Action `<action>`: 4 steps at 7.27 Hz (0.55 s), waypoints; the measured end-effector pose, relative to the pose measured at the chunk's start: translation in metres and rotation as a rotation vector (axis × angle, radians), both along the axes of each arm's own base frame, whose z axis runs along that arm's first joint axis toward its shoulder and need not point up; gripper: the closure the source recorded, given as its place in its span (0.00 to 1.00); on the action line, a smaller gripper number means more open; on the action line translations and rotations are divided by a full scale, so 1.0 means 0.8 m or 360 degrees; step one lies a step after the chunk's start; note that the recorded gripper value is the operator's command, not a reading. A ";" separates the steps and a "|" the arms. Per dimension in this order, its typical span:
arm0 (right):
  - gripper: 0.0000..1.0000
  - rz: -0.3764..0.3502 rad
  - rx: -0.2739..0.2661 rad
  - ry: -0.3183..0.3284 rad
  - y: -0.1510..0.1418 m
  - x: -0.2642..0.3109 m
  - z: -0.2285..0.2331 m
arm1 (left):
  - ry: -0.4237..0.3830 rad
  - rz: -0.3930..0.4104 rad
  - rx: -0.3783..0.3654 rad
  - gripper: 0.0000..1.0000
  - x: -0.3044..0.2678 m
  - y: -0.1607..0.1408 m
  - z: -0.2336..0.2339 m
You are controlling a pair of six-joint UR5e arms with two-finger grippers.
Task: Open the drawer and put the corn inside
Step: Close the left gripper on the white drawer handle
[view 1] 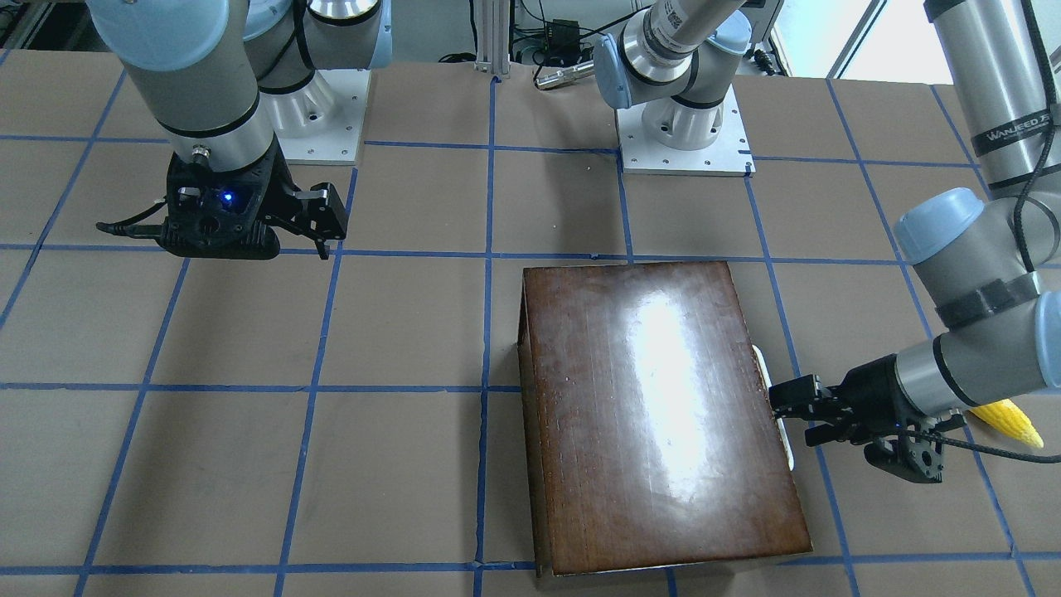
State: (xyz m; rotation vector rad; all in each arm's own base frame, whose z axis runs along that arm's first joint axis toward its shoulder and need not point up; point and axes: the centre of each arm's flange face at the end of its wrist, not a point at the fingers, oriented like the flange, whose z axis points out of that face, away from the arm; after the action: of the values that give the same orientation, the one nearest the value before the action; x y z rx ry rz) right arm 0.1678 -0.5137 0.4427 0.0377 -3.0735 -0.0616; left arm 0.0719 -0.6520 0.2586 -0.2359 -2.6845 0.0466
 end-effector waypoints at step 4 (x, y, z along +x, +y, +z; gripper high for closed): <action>0.00 0.0000 0.0001 0.0000 0.000 0.000 0.000 | -0.0005 -0.0021 -0.0022 0.00 0.008 -0.001 0.001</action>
State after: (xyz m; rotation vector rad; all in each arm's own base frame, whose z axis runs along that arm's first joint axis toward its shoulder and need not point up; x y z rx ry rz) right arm 0.1678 -0.5137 0.4427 0.0377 -3.0737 -0.0626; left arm 0.0780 -0.6530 0.2594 -0.2578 -2.6861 0.0606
